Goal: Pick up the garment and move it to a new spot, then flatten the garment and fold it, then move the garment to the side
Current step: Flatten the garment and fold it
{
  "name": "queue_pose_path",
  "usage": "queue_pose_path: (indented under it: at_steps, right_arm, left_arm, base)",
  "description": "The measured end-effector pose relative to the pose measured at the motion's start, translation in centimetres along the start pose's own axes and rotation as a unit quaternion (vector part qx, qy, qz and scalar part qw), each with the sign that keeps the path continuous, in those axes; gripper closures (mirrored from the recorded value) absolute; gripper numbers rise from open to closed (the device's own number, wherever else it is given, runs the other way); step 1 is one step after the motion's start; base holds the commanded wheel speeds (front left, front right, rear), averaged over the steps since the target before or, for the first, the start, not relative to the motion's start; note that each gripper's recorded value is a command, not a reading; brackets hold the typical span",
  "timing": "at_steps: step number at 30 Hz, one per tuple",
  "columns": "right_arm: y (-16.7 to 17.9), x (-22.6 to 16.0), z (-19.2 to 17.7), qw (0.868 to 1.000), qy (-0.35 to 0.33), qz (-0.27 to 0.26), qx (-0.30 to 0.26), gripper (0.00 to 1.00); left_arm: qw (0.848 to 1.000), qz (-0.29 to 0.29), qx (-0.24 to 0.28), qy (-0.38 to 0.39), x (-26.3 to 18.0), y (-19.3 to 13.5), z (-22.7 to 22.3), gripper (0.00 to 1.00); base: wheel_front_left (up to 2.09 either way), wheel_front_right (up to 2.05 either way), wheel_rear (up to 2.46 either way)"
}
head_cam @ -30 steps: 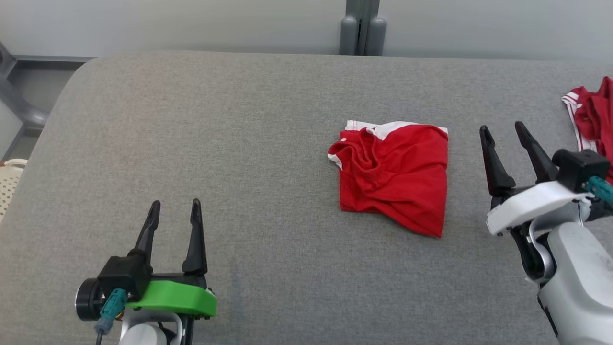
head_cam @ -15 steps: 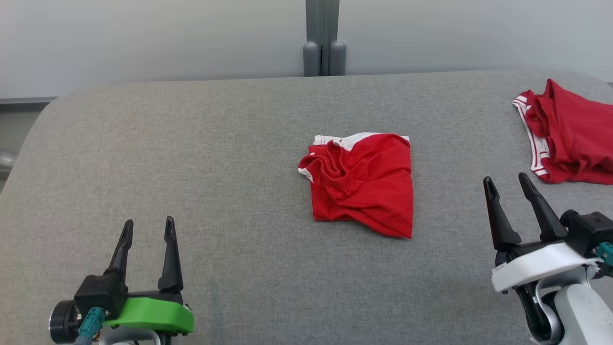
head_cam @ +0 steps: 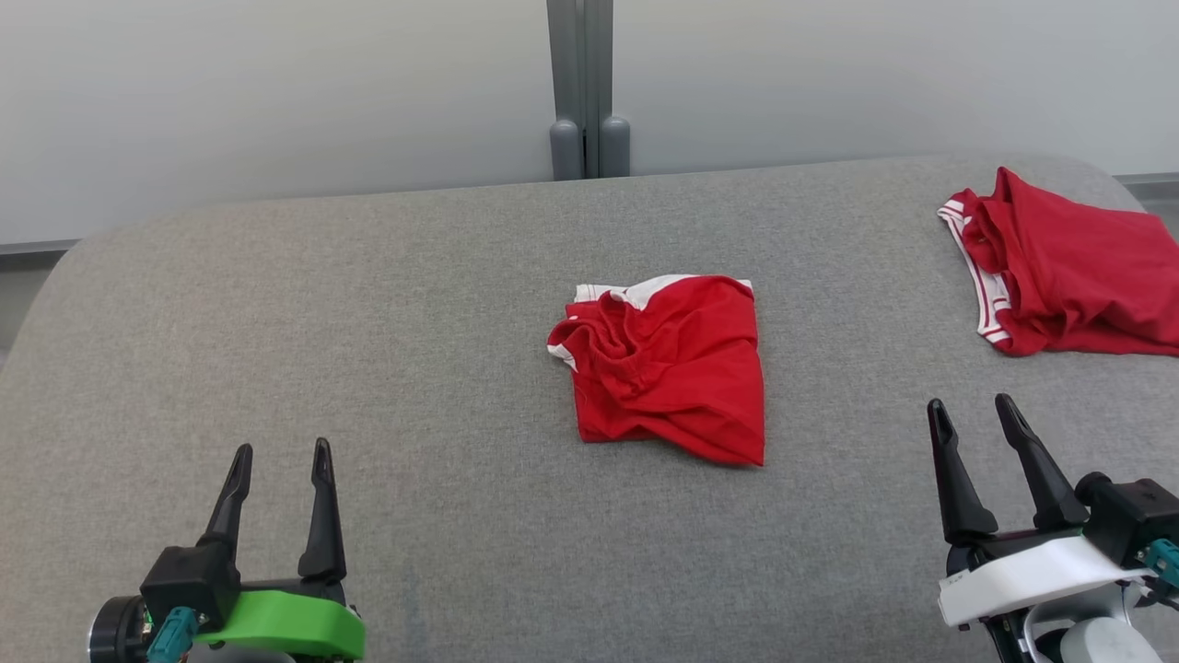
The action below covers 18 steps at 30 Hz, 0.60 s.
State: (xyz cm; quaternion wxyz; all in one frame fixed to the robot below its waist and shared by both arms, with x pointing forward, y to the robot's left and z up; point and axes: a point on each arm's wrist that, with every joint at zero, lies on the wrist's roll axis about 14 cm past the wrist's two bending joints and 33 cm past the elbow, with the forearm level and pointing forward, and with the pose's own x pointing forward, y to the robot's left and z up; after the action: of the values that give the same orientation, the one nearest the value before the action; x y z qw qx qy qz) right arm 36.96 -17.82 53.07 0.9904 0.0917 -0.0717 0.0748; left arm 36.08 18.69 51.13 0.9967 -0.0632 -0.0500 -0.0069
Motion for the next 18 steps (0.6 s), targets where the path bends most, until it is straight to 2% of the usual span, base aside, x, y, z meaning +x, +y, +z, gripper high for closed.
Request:
queue_pose_path:
  at_steps: [18]
  right_arm:
    - [1.4, -0.1, 0.1, 1.000, 0.004, 0.014, -0.012, 0.00]
  left_arm:
    - [1.000, 0.002, 0.013, 0.006, -0.3, 0.2, -0.3, 0.00]
  base:
    - [0.00, 0.00, 0.00]
